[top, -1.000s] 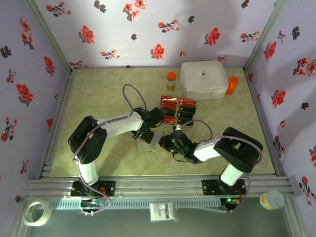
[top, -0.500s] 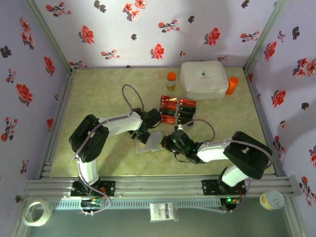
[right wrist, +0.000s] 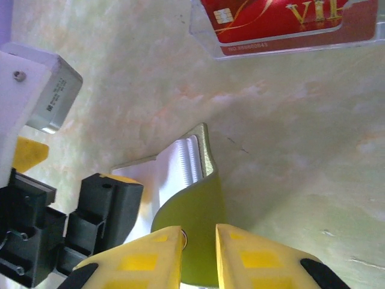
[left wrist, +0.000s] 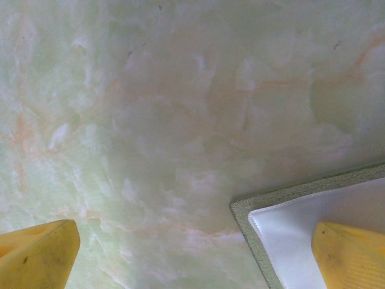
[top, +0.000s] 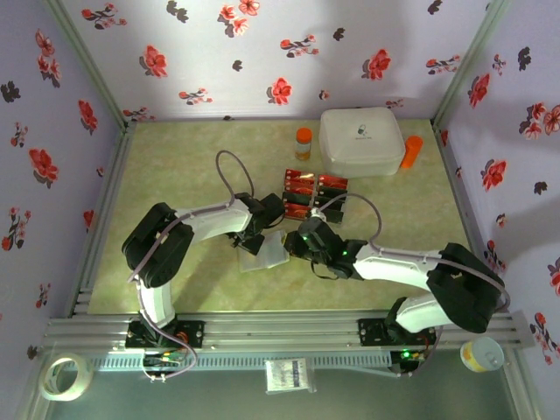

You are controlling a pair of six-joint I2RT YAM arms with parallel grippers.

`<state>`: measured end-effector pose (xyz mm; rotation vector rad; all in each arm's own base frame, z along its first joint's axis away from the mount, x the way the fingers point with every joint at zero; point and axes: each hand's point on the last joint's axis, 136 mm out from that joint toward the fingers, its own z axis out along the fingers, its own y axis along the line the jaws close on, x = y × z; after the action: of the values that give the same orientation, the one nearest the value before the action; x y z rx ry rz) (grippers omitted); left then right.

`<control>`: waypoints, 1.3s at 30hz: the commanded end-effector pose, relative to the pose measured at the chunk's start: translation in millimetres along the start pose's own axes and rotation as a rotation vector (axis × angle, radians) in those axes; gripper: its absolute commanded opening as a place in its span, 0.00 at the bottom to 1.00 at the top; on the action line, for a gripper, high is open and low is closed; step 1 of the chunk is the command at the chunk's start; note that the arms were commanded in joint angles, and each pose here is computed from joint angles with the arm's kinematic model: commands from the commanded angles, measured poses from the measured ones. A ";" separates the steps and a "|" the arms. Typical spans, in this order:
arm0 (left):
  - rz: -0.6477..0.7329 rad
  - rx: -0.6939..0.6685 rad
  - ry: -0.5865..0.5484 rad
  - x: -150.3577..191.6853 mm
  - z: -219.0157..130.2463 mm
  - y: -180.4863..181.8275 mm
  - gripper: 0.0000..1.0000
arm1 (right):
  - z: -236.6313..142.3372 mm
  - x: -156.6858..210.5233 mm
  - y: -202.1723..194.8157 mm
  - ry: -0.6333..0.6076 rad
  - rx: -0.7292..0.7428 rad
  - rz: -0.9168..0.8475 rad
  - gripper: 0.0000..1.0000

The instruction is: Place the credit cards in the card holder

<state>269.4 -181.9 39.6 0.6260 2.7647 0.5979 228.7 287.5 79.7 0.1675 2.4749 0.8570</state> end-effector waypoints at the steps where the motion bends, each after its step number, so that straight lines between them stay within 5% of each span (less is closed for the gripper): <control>1: 0.001 -0.050 -0.031 -7.1 2.2 9.4 1.00 | -1.6 -1.3 3.8 0.005 0.039 -0.085 0.22; 10: 0.013 -0.052 -0.037 -10.7 0.7 9.3 1.00 | -2.6 2.1 10.4 0.027 0.136 -0.219 0.56; 22: 0.017 -0.054 -0.038 -12.7 0.9 9.1 1.00 | 7.6 4.6 -6.2 0.046 0.238 -0.263 0.59; 29: 0.018 -0.050 -0.040 -13.3 0.3 8.5 1.00 | 6.2 1.1 -17.1 0.023 0.283 -0.268 0.48; 39: 0.020 -0.052 -0.043 -15.2 1.8 7.2 1.00 | 3.2 1.5 -38.3 0.010 0.259 -0.146 0.00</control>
<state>274.4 -182.1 41.6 0.6558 2.7364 0.6137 230.4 268.3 53.7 -0.0058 2.5776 0.4436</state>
